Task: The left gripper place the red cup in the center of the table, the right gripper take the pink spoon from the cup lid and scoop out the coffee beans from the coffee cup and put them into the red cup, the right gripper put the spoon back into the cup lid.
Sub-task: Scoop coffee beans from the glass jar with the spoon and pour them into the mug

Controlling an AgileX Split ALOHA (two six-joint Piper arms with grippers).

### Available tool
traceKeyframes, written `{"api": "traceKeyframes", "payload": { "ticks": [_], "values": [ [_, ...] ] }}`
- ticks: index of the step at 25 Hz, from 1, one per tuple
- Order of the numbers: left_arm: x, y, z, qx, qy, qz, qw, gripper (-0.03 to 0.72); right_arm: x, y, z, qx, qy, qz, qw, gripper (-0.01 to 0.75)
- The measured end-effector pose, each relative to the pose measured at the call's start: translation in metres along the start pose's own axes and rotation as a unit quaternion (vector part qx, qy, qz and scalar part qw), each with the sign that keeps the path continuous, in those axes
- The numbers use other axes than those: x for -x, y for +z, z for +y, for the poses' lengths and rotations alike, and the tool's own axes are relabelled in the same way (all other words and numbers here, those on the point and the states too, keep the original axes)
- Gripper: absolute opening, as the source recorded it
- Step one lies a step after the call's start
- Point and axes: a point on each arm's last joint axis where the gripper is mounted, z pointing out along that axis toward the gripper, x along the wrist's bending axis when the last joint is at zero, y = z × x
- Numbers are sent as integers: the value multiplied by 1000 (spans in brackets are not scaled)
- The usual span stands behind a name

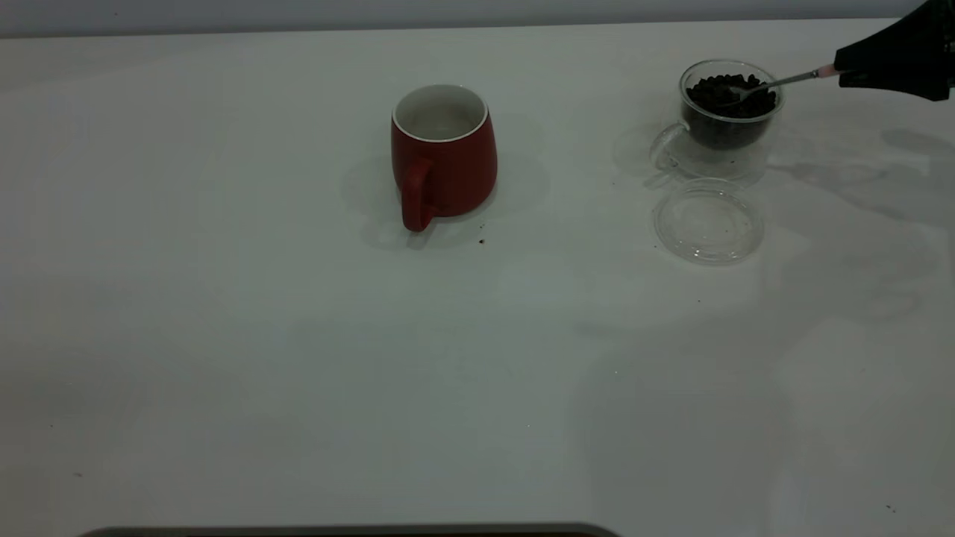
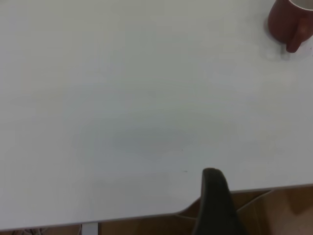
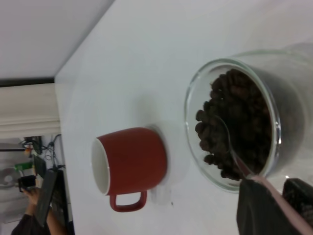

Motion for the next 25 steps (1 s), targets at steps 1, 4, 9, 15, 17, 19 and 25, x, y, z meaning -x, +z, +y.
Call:
{"api": "traceKeyframes", "payload": {
  "ticks": [1,4,9,15,17,19,25],
  "values": [
    [0,0,0,0,0,0,1000,538,0,0,0,1,1,1,1000,96],
    [0,0,0,0,0,0,1000,538,0,-1,2,8,5,4,1000,96],
    [0,0,0,0,0,0,1000,538,2,-4,2,11,10,7,1000,96],
    [0,0,0,0,0,0,1000,538,10,-12,2,14,30,23,999,96],
    [0,0,0,0,0,0,1000,538,13,-14,2,16,42,39,998,96],
    [0,0,0,0,0,0,1000,538,16,-14,2,24,53,47,997,96],
    [0,0,0,0,0,0,1000,538,26,-15,2,38,73,57,995,96]
  ]
}}
